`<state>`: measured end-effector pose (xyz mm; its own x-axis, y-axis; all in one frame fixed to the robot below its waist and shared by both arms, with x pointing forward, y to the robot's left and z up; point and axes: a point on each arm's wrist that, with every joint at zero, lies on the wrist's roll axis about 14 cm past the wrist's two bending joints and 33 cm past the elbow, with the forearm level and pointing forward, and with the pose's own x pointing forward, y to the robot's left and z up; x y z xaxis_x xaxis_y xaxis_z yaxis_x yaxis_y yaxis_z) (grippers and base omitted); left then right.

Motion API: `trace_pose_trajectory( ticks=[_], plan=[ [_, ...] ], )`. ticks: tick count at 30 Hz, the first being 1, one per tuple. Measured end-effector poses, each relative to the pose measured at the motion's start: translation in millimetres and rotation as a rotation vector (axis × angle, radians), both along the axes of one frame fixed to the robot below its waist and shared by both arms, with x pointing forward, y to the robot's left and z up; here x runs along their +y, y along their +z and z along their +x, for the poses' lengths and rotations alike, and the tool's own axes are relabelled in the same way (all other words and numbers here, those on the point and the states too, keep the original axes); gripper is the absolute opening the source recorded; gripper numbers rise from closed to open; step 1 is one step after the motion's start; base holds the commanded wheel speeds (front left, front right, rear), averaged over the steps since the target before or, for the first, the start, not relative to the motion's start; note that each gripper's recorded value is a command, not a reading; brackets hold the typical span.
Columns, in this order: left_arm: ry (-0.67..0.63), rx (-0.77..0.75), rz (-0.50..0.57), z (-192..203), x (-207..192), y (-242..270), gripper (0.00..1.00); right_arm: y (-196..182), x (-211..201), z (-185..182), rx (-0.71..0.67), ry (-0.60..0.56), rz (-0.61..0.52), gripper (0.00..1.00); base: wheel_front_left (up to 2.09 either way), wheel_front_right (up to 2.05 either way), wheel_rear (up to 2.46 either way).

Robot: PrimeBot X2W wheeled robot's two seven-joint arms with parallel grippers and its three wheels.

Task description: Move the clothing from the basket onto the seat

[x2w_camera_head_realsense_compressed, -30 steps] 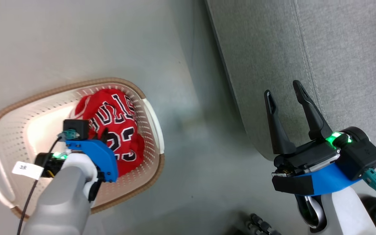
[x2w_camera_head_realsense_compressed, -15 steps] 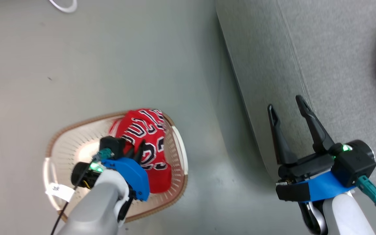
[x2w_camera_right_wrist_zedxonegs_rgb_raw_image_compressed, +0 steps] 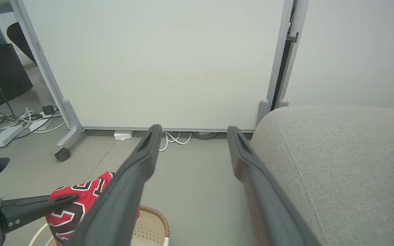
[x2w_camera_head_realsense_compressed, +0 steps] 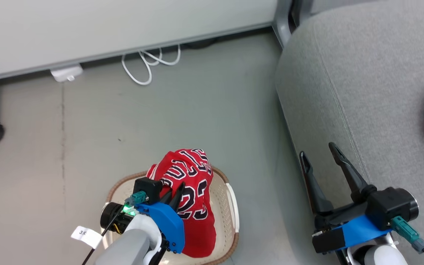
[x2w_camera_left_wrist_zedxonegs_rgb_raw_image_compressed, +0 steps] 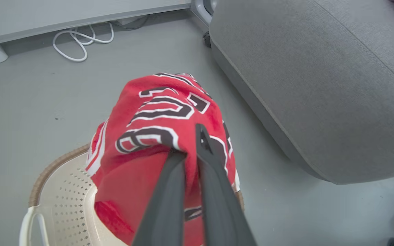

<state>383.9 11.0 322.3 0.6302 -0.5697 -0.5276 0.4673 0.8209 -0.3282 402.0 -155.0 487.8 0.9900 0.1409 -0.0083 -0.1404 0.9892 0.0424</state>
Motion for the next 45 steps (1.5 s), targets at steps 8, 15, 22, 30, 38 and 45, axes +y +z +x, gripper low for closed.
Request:
trace_pose_trajectory(
  ticks=[8,15,22,30,38,45],
  plan=[
    [0.012,-0.109,-0.021,-3,2,41,0.0,24,18,-13,-0.046,0.051,0.002,1.0,0.0,0.0,0.0],
    [-0.01,-0.2,-0.061,-5,-9,77,0.0,35,31,-24,-0.063,0.091,0.005,1.0,0.0,0.0,0.0],
    [-0.073,-0.297,-0.095,-4,-30,113,0.0,38,38,-36,-0.065,0.112,0.009,1.0,0.0,0.0,0.0],
    [-0.131,-0.395,-0.136,6,-51,159,0.0,40,39,-42,-0.063,0.113,0.004,1.0,0.0,0.0,0.0],
    [-0.203,-0.491,-0.192,14,-75,208,0.0,39,35,-46,-0.056,0.102,-0.005,1.0,0.0,0.0,0.0],
    [-0.238,-0.5,-0.203,9,-86,217,0.0,37,32,-48,-0.048,0.095,-0.006,1.0,0.0,0.0,0.0]
  ],
)
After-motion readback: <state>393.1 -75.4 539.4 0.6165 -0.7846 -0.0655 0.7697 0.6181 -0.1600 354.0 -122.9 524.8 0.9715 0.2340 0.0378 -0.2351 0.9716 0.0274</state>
